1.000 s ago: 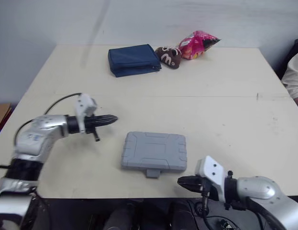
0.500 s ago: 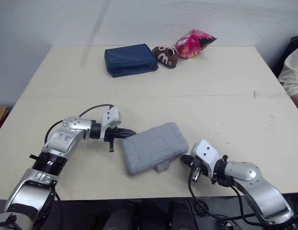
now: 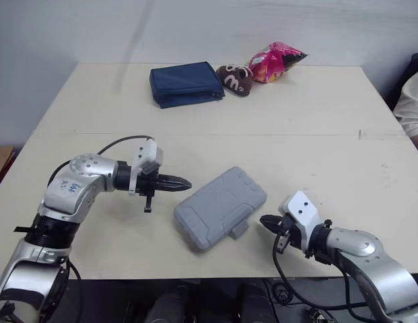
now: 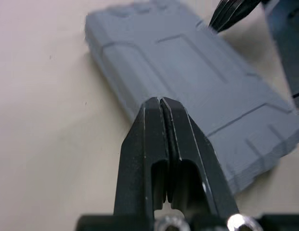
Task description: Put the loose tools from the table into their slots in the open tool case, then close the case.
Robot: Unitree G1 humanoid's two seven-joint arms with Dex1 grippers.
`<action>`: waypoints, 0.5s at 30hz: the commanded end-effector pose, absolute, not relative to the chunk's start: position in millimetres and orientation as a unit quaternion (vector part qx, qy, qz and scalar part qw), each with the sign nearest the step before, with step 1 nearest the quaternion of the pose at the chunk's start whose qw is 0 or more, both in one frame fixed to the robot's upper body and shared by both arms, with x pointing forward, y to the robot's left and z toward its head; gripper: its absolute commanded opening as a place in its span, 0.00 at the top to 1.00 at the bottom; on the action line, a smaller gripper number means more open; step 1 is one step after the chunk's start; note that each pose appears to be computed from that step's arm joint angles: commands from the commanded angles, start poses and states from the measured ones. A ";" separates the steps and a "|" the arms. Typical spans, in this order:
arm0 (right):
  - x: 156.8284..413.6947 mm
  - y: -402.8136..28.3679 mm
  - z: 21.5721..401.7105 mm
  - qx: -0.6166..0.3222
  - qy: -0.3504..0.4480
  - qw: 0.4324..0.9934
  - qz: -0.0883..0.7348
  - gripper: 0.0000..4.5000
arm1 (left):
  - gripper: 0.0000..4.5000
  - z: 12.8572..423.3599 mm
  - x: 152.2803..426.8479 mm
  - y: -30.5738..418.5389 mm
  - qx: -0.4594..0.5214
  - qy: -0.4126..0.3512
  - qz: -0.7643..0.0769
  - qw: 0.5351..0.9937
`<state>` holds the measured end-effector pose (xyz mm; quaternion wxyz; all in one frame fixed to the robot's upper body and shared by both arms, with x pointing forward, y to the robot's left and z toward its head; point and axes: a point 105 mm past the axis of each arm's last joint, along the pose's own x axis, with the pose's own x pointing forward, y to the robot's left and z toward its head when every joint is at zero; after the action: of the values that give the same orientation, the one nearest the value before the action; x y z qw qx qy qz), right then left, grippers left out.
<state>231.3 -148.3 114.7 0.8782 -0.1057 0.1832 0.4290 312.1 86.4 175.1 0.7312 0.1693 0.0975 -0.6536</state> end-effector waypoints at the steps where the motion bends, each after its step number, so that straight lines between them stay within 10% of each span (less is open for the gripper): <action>1: 222.4 -130.6 115.4 -0.091 0.195 0.867 0.450 0.98 | 1.00 161.3 313.0 57.8 0.220 0.091 -0.673 0.701; 15: 230.8 -115.8 93.9 -0.090 0.230 0.869 0.428 0.98 | 1.00 114.3 324.5 38.6 0.327 0.117 -0.685 0.641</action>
<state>230.8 -119.4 89.0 0.8687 -0.0873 0.2396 0.4247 322.6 31.8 140.1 0.6464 0.3093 0.0672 -0.6942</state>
